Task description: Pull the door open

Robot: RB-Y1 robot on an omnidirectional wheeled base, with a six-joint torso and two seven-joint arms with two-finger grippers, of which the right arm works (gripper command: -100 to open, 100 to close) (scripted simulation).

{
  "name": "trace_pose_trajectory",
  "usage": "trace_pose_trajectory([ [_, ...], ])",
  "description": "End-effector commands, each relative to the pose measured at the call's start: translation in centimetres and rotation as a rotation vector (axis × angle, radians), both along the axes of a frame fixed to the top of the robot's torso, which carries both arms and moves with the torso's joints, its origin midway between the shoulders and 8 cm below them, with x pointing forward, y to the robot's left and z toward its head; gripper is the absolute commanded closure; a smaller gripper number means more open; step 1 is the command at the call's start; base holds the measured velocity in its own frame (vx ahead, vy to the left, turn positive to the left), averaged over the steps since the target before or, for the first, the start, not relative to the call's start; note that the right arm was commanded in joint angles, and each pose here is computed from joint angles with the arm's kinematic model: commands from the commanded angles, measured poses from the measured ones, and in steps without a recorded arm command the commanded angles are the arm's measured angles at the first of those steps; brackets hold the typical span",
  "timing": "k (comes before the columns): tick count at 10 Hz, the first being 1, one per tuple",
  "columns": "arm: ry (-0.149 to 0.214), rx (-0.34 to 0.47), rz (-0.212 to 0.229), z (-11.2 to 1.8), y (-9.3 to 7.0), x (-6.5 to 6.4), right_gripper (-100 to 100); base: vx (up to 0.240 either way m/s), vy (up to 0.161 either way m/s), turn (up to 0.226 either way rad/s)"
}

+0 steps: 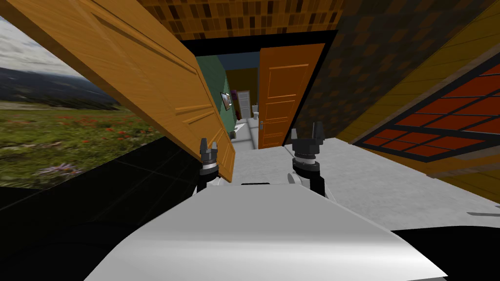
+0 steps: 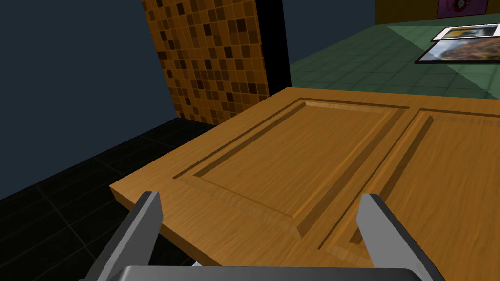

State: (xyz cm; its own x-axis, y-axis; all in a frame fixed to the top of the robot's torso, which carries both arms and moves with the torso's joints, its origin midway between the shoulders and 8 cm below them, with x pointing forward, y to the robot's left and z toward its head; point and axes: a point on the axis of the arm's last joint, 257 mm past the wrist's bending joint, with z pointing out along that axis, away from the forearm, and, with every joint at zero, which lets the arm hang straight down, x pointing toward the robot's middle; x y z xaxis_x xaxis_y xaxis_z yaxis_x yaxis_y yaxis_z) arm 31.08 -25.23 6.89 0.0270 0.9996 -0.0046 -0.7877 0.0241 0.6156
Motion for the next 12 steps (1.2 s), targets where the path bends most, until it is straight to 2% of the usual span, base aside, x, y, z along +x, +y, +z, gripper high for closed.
trace_pose_trajectory([
  [1,0.018,0.001,0.006,-0.9,0.0,1.0,-100,0.04,-0.037,0.011],
  [8,0.104,0.006,0.031,-5.1,0.2,5.3,-100,0.099,-0.017,0.012],
  [9,0.104,0.006,0.031,-5.1,0.2,5.3,-100,0.053,-0.014,0.004],
  [12,0.15,0.008,0.042,-7.3,0.2,7.5,-100,0.059,-0.013,0.013],
])
